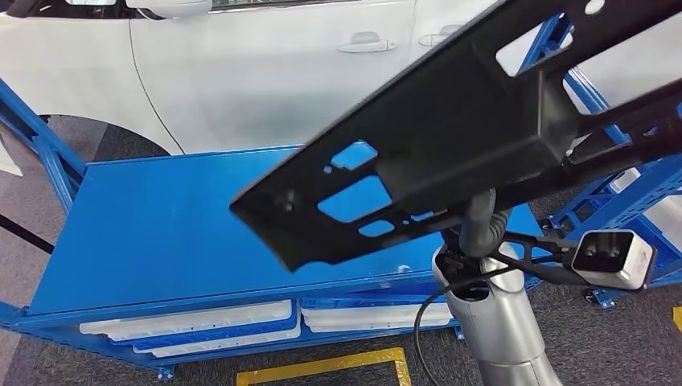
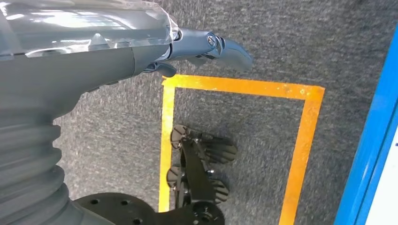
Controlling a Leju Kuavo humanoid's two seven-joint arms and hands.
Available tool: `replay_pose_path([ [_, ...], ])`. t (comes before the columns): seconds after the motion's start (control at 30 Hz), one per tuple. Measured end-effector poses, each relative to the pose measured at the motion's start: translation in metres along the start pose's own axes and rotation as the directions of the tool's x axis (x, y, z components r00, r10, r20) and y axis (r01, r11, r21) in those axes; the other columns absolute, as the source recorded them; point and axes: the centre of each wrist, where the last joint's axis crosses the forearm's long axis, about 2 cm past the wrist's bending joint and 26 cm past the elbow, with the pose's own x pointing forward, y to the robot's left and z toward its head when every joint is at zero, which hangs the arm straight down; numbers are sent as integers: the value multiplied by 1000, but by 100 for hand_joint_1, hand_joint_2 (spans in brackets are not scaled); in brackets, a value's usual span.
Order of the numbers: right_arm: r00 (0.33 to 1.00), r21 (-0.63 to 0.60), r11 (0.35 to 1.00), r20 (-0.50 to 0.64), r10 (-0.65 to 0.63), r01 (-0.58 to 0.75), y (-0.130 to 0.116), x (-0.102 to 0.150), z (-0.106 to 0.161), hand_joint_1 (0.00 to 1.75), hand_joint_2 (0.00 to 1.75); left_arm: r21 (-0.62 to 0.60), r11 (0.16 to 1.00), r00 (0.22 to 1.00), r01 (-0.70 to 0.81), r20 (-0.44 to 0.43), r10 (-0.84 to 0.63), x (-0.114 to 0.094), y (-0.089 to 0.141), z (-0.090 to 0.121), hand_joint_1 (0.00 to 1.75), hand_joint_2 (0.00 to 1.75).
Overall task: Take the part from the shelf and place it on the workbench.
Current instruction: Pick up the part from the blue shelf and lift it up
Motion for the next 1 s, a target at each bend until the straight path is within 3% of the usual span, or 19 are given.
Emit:
replay_pose_path([
  [0.17,996,28,996,-21,-84,85,19,4,15,175,175,0,1000,1000,1,8,-1,2,0,-1,0,175],
  [0.47,974,40,986,-166,-152,161,66,-15,53,175,175,8,1000,1000,0,16,0,9,0,-3,0,175],
  [0.8,967,69,993,-245,-73,93,88,-22,69,175,175,19,1000,1000,19,-5,-19,11,2,-4,0,175],
  [1.0,971,97,988,-218,-95,118,93,-15,65,175,175,1,999,999,46,-13,-46,10,2,-3,0,175],
])
